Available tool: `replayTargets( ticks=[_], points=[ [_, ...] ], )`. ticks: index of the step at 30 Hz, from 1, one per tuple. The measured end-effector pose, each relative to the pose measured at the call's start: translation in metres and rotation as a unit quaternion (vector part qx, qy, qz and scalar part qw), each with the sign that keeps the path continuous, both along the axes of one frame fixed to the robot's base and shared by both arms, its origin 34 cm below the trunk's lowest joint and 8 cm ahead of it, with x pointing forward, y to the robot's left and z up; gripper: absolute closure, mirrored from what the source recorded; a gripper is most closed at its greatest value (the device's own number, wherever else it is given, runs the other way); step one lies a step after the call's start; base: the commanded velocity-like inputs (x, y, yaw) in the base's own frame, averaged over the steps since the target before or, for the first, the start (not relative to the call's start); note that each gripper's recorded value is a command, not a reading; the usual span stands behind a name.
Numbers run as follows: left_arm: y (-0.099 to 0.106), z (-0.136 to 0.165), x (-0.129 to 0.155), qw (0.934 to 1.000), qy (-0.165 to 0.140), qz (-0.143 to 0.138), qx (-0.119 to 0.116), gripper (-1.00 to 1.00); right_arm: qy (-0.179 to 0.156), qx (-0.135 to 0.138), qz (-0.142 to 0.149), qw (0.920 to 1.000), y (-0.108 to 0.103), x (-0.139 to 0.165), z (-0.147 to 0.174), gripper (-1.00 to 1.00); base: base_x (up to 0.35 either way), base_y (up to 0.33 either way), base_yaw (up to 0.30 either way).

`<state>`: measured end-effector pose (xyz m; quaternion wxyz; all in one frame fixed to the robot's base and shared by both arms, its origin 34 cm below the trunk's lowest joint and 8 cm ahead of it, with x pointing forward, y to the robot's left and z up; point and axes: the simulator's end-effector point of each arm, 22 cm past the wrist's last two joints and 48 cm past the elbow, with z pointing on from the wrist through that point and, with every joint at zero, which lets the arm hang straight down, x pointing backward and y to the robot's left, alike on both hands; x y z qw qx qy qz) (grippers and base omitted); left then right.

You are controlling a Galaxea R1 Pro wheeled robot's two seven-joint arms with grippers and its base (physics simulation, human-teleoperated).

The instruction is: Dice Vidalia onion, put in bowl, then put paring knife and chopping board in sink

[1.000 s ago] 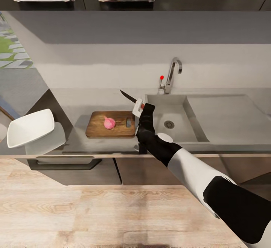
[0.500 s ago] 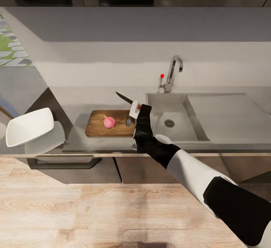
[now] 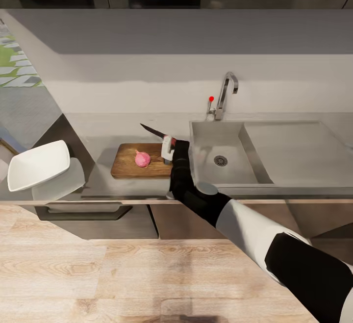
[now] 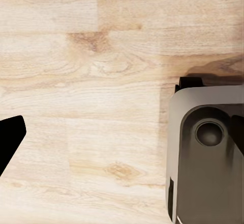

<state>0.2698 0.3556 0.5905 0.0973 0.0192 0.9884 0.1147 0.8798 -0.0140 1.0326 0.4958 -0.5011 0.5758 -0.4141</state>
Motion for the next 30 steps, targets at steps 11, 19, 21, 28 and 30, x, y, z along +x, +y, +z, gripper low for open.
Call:
replayTargets(
  ticks=[11,19,21,28,30],
  points=[
    [0.001,0.0,0.0,1.0,0.0,0.0,0.0,-1.0,-0.024,0.022,0.009,0.9994,0.014,-0.02,0.002,1.0,0.0,0.0,0.0],
    [0.001,0.0,0.0,1.0,0.0,0.001,0.001,-1.0,-0.014,0.021,0.022,0.9995,0.024,-0.039,-0.016,1.0,0.018,0.009,0.0],
    [0.001,0.0,0.0,1.0,0.0,0.001,0.001,-1.0,-0.015,0.02,0.025,0.9994,0.026,-0.043,-0.018,1.0,0.121,0.102,0.0],
    [0.001,0.0,0.0,1.0,0.0,0.001,0.001,-1.0,-0.002,0.03,0.022,0.9993,0.026,-0.047,-0.026,1.0,0.19,0.178,0.0],
    [0.001,0.0,0.0,1.0,0.0,0.001,0.001,-1.0,-0.001,0.032,0.02,0.9993,0.026,-0.048,-0.028,1.0,0.164,0.143,0.0]
  ],
)
